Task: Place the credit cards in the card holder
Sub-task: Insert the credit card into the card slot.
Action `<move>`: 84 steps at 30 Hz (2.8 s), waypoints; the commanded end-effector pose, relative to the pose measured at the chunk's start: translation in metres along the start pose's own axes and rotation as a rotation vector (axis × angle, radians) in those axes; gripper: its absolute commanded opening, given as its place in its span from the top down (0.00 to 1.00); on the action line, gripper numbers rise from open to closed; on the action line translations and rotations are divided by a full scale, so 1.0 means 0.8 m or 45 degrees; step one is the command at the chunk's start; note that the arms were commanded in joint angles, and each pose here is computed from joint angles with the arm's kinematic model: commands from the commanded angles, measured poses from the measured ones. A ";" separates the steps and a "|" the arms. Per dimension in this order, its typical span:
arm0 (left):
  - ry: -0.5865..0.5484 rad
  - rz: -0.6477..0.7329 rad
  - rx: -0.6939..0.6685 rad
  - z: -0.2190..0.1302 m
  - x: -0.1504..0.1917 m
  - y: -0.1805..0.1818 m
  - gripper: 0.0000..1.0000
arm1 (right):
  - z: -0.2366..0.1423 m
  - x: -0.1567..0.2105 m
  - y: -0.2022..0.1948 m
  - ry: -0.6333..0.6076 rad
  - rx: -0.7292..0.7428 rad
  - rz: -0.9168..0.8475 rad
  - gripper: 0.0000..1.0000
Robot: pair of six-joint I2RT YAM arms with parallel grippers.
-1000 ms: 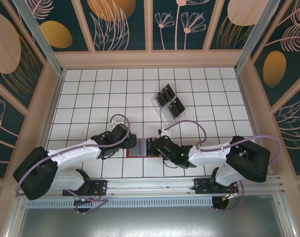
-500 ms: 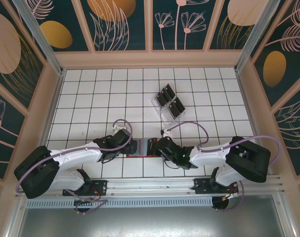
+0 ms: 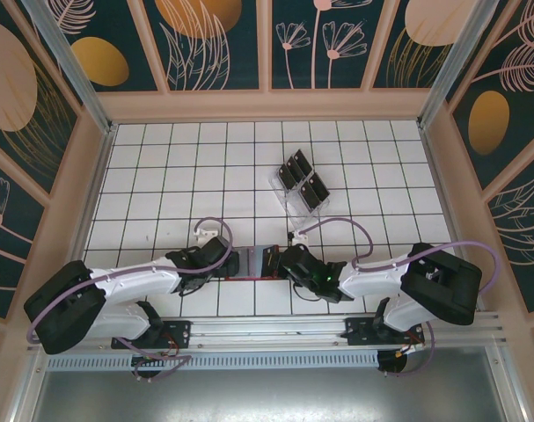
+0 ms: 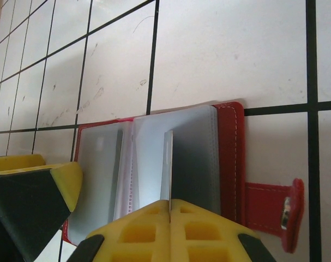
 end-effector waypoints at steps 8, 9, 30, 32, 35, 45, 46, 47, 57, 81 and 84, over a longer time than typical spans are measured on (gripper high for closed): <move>0.052 -0.032 -0.098 0.007 0.020 0.028 0.01 | -0.015 -0.017 0.008 -0.084 -0.112 -0.011 1.00; 0.054 -0.031 -0.102 0.007 0.021 0.029 0.01 | -0.019 -0.021 0.012 -0.104 -0.139 -0.009 1.00; 0.057 -0.038 -0.106 0.007 0.026 0.038 0.02 | -0.004 -0.034 0.020 -0.304 -0.394 0.080 1.00; 0.058 -0.038 -0.103 0.007 0.026 0.038 0.01 | -0.001 -0.032 0.019 -0.307 -0.404 0.089 1.00; 0.064 -0.033 -0.103 0.008 0.027 0.038 0.01 | 0.004 -0.028 0.017 -0.304 -0.402 0.102 1.00; 0.067 -0.031 -0.102 0.008 0.028 0.038 0.02 | 0.020 -0.018 0.008 -0.274 -0.392 0.124 1.00; 0.067 -0.031 -0.101 0.008 0.028 0.038 0.01 | 0.021 -0.018 0.009 -0.273 -0.399 0.127 1.00; 0.068 -0.030 -0.102 0.008 0.029 0.039 0.02 | 0.023 -0.017 0.007 -0.269 -0.399 0.130 1.00; 0.072 -0.027 -0.107 0.009 0.029 0.039 0.02 | 0.032 -0.011 -0.001 -0.248 -0.424 0.180 1.00; 0.072 -0.024 -0.106 0.009 0.029 0.039 0.01 | 0.041 0.007 -0.010 -0.167 -0.444 0.252 1.00; 0.071 -0.024 -0.105 0.009 0.029 0.039 0.02 | 0.040 0.010 -0.011 -0.155 -0.447 0.260 1.00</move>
Point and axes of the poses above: each hand's point on the last joint's axis, 136 mm out from that joint toward the fingers, its own z axis out along the fingers, its own y axis along the line the jaws close on, x = y × z, the point moved 8 cm from there along -z, back along the fingers, and after that the axes turned 11 degrees about -z, right-handed, at the moved point
